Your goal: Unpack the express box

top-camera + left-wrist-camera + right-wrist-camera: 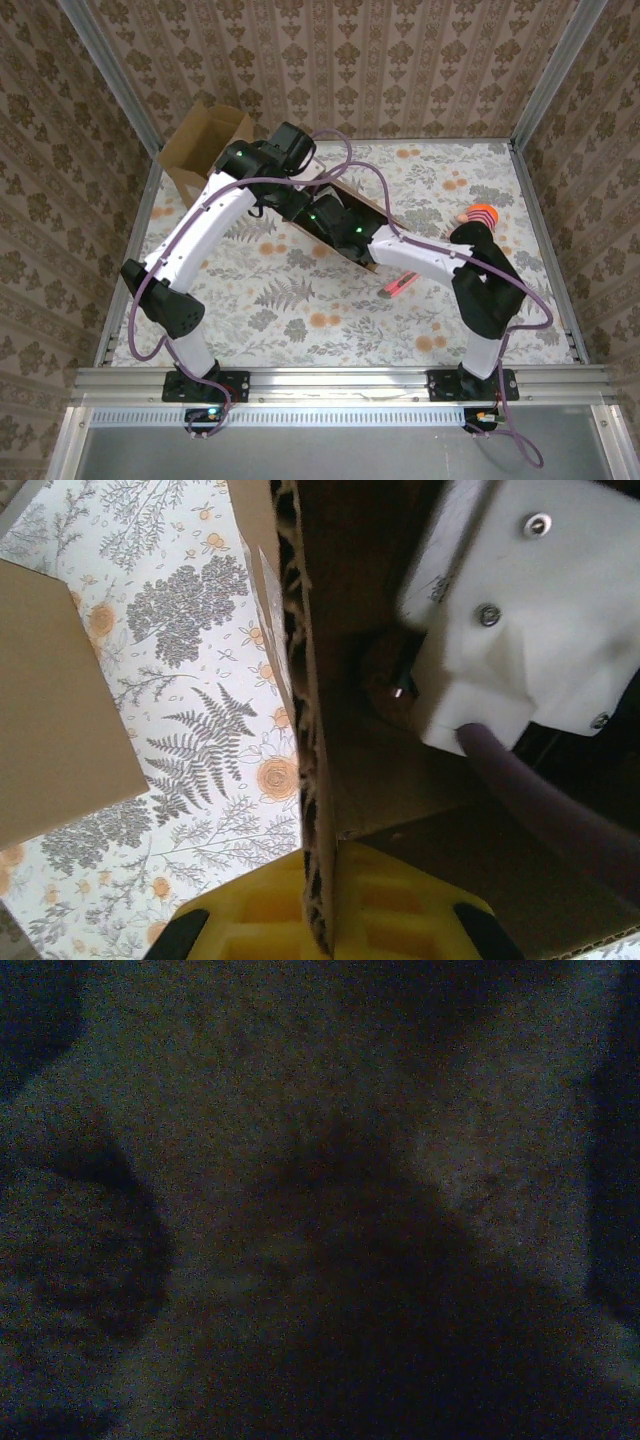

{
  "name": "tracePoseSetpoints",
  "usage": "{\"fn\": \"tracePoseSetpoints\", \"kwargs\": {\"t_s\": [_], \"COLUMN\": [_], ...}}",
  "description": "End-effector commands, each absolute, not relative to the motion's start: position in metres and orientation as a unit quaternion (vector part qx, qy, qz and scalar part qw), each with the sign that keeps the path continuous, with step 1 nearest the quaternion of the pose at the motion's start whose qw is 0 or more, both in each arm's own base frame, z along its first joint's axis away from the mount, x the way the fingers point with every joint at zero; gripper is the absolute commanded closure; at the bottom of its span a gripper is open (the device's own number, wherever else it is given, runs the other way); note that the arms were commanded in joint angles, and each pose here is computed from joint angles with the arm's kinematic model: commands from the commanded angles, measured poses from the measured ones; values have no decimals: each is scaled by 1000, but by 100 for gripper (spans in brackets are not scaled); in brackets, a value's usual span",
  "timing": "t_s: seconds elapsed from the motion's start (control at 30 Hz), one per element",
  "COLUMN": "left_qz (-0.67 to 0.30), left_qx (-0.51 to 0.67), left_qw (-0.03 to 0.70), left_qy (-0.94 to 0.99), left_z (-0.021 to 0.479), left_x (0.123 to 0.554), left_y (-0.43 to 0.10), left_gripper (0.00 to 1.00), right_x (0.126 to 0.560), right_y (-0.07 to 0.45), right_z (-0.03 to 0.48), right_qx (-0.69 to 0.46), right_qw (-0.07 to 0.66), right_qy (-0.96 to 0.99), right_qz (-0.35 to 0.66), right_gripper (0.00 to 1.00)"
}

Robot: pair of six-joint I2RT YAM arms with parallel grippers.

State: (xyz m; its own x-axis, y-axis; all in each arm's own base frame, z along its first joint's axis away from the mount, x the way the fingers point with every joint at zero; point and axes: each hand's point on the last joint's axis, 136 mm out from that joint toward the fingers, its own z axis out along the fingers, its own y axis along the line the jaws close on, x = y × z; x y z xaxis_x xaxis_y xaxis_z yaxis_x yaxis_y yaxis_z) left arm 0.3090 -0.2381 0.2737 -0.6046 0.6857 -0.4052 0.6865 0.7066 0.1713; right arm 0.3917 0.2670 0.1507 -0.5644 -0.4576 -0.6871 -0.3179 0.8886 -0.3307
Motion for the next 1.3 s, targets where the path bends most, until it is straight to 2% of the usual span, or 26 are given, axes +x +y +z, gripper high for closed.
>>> {"fn": "tracePoseSetpoints", "kwargs": {"t_s": [0.0, 0.6, 0.8, 1.27], "left_qz": [-12, -4, 2, -1], "left_qx": [376, 278, 259, 208], "left_qw": [201, 166, 155, 135], "left_qy": [905, 946, 953, 969], "left_z": [275, 255, 249, 237], "left_x": [294, 318, 324, 332], "left_y": [-235, -204, -194, -175], "left_gripper": [100, 100, 100, 100], "right_x": [385, 338, 329, 307], "right_y": [264, 267, 265, 258], "right_z": [168, 254, 269, 322], "right_qx": [-209, -222, -215, -169], "right_qw": [422, 503, 527, 625], "right_qy": [881, 829, 811, 722], "right_qz": [-40, 105, 136, 242], "right_gripper": [100, 100, 100, 100]}}
